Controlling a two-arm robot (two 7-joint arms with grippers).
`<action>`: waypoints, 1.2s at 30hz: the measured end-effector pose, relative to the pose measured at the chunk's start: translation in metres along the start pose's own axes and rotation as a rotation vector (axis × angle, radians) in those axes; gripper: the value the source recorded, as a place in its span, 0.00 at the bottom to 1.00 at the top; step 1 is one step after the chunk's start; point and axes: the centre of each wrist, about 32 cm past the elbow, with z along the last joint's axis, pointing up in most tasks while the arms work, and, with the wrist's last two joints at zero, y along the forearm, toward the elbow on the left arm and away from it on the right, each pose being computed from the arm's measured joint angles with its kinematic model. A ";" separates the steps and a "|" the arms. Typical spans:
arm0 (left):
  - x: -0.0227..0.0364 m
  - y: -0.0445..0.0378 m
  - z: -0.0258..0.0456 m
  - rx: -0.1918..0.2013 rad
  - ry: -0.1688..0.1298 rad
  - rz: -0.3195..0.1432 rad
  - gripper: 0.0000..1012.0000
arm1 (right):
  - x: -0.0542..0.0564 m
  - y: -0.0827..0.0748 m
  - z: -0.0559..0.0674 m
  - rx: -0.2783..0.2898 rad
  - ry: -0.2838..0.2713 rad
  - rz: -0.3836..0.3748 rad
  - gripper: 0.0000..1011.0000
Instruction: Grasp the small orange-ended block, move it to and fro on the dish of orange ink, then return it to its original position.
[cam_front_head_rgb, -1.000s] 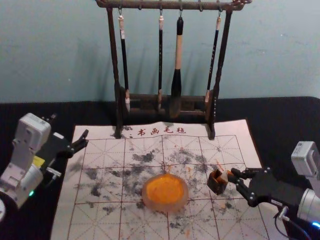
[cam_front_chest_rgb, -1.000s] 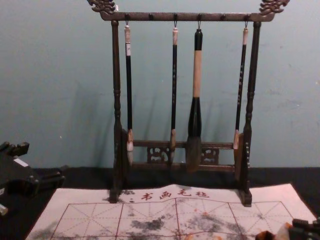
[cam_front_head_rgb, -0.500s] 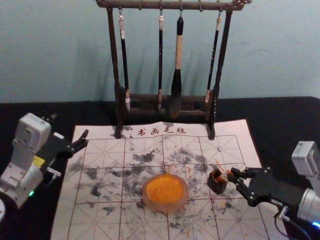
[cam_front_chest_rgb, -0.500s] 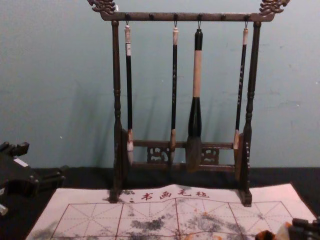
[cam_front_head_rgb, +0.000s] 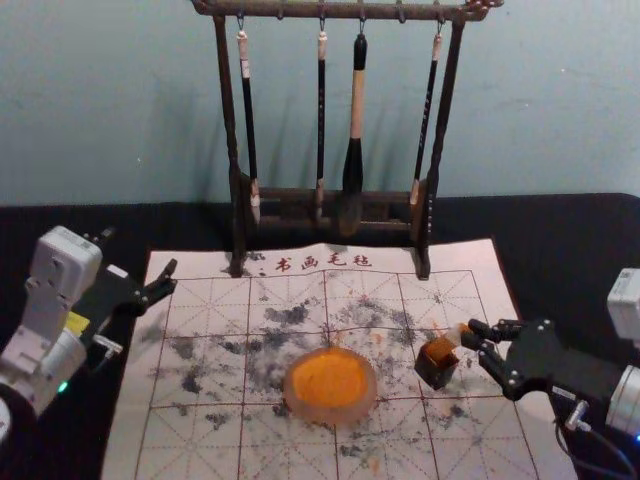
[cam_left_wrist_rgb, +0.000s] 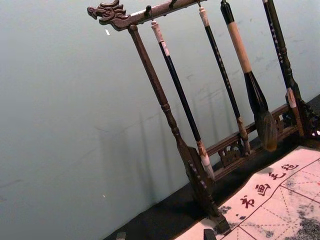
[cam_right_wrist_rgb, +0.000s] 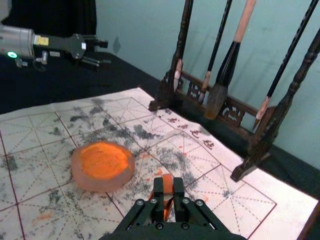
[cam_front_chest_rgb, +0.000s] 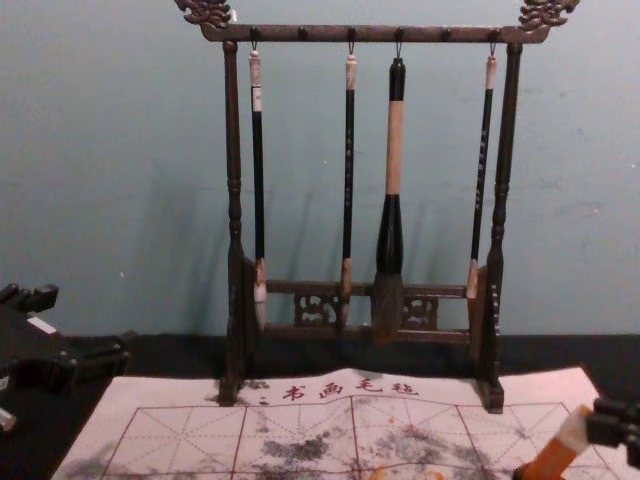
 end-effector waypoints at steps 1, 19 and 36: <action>0.0000 0.0000 0.0000 0.000 0.000 0.000 0.99 | 0.000 -0.001 0.001 0.003 -0.001 0.001 0.08; 0.0000 0.0000 0.0000 0.000 0.000 0.000 0.99 | 0.006 -0.011 0.033 0.076 -0.048 0.013 0.08; 0.0000 0.0000 0.0000 0.000 0.000 0.000 0.99 | 0.006 0.033 0.038 0.026 -0.088 0.168 0.08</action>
